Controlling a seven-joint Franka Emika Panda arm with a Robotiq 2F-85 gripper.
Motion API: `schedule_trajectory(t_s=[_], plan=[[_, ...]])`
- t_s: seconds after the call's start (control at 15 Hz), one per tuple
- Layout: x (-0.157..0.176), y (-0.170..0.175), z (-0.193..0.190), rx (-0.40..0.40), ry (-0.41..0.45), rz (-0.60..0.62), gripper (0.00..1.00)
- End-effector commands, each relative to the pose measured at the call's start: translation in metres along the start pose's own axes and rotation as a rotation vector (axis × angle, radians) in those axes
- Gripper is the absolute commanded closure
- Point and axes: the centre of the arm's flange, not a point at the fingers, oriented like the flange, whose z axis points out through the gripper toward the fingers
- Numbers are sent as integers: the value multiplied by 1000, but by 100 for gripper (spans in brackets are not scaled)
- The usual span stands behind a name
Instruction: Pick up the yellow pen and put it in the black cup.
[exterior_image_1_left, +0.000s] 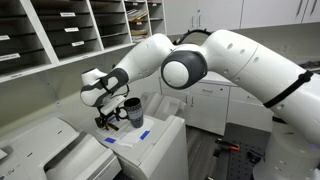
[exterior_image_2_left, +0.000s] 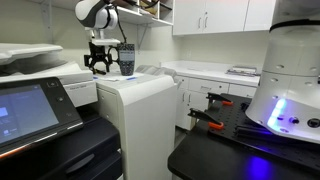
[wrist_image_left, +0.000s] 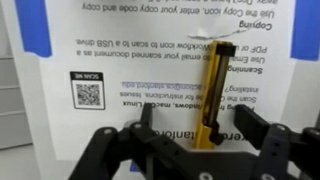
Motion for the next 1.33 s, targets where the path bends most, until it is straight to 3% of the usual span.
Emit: schedule_trajectory(t_s=[0.0, 0.47, 0.6, 0.73, 0.87, 0.93, 1.07, 1.27], plan=[[22, -2, -7, 0, -11, 2, 44], [16, 8, -25, -17, -36, 22, 98], [14, 10, -30, -20, -43, 26, 95], [14, 11, -38, -25, -31, 27, 100], [15, 13, -37, -40, -29, 38, 96], [16, 14, -35, -40, -27, 44, 63], [17, 16, -32, -37, -27, 47, 57], [19, 15, -25, -36, -32, 46, 33]])
